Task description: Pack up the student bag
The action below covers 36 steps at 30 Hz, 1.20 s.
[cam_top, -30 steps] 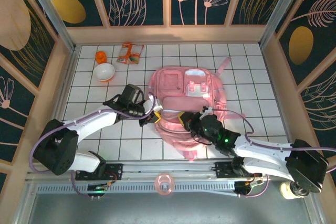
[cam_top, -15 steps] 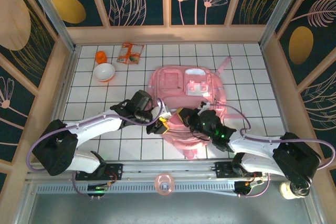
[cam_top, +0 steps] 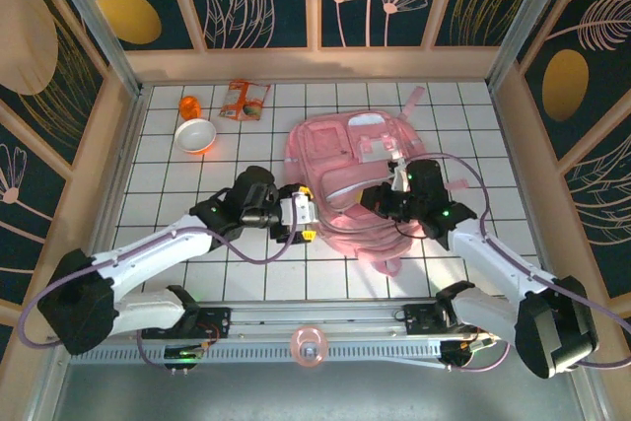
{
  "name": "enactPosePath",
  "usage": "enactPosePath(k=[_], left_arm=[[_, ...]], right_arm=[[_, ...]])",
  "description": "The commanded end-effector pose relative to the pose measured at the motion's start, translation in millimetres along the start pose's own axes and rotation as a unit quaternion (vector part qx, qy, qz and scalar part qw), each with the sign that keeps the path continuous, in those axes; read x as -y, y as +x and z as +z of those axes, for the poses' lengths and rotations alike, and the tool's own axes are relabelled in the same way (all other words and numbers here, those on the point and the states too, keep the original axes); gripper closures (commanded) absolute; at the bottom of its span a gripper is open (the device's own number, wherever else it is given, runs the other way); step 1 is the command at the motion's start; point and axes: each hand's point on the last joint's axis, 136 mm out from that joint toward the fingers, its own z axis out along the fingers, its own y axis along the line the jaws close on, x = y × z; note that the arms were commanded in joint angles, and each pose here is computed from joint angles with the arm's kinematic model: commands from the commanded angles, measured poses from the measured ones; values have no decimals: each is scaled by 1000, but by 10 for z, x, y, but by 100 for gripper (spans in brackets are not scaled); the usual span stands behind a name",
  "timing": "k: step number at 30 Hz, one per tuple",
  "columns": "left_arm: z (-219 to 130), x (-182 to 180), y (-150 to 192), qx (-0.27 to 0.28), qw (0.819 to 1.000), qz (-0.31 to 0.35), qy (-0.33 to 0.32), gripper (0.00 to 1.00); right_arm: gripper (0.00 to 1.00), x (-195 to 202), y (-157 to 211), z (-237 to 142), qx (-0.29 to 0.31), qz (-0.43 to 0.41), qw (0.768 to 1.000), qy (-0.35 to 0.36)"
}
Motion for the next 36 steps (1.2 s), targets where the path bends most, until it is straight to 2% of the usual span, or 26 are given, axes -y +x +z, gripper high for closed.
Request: enactPosePath(k=[1,11,17,21,25,30,34,36], left_arm=[[153,-183,-70,1,997,78,-18,19],[514,-315,-235,44,994,105,2,27],[712,-205,18,12,989,142,38,41],[728,-158,117,-2,986,158,45,62],[598,-115,20,10,988,148,49,99],[287,24,-201,68,992,104,39,100],[166,61,-225,82,994,65,23,100],[161,35,-220,83,996,41,15,100]], right_arm=[[100,-120,64,-80,-48,-65,996,-28],[100,-172,-29,-90,-65,-74,994,-47],[100,-218,-40,-106,-72,-78,992,-66],[100,-208,-80,-122,-71,-80,992,-69],[100,-169,-170,-128,-62,-79,993,-61],[100,-137,-313,-102,-39,-89,994,-49],[99,-163,-379,-57,-39,-86,994,-56],[87,-175,-437,-68,-29,-89,994,-48]])
